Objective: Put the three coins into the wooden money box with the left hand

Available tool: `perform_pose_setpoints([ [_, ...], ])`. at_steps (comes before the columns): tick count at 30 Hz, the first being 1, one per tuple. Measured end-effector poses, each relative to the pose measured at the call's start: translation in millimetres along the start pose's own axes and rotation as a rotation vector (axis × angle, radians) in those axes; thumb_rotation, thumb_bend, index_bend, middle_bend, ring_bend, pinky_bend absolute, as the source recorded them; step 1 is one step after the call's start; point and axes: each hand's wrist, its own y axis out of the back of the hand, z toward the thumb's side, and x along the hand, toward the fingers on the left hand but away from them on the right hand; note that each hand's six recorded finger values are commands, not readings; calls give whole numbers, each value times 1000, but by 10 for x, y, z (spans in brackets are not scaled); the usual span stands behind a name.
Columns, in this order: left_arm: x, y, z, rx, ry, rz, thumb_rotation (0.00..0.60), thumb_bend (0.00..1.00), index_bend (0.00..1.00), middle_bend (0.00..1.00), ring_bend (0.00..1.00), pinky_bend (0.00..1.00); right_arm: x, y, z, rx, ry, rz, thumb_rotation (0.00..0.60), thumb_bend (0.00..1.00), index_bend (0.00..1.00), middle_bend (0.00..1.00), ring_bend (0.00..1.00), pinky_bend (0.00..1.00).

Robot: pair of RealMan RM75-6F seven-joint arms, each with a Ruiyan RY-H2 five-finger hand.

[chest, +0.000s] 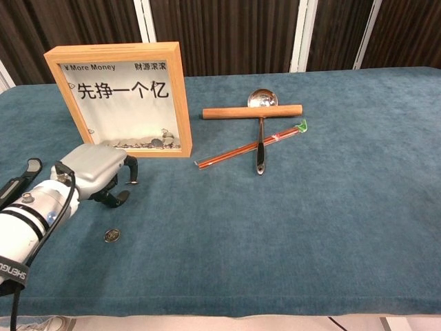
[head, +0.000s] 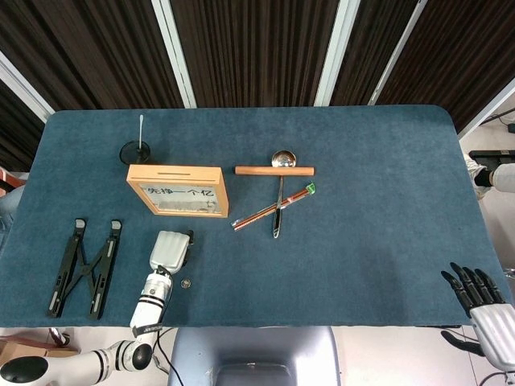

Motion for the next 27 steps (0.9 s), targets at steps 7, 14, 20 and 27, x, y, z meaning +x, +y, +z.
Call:
perform_pose_setpoints([
  [7, 4, -3, 5, -11, 0, 1, 600, 391, 515, 1000, 1000, 1000, 3, 0, 1, 0, 0, 0, 600, 151, 0, 0, 0, 0],
  [14, 29, 23, -9, -50, 2, 26, 600, 451, 560, 1000, 1000, 1000, -9, -13, -10, 4, -6, 5, 600, 151, 0, 0, 0, 0],
  [20, 26, 44, -20, -56, -4, 38, 600, 444, 557, 1000, 1000, 1000, -4, -15, -8, 5, -7, 7, 600, 151, 0, 0, 0, 0],
  [27, 6, 56, -9, -54, -12, 36, 600, 433, 557, 1000, 1000, 1000, -1, -16, -8, 5, -7, 8, 600, 151, 0, 0, 0, 0],
])
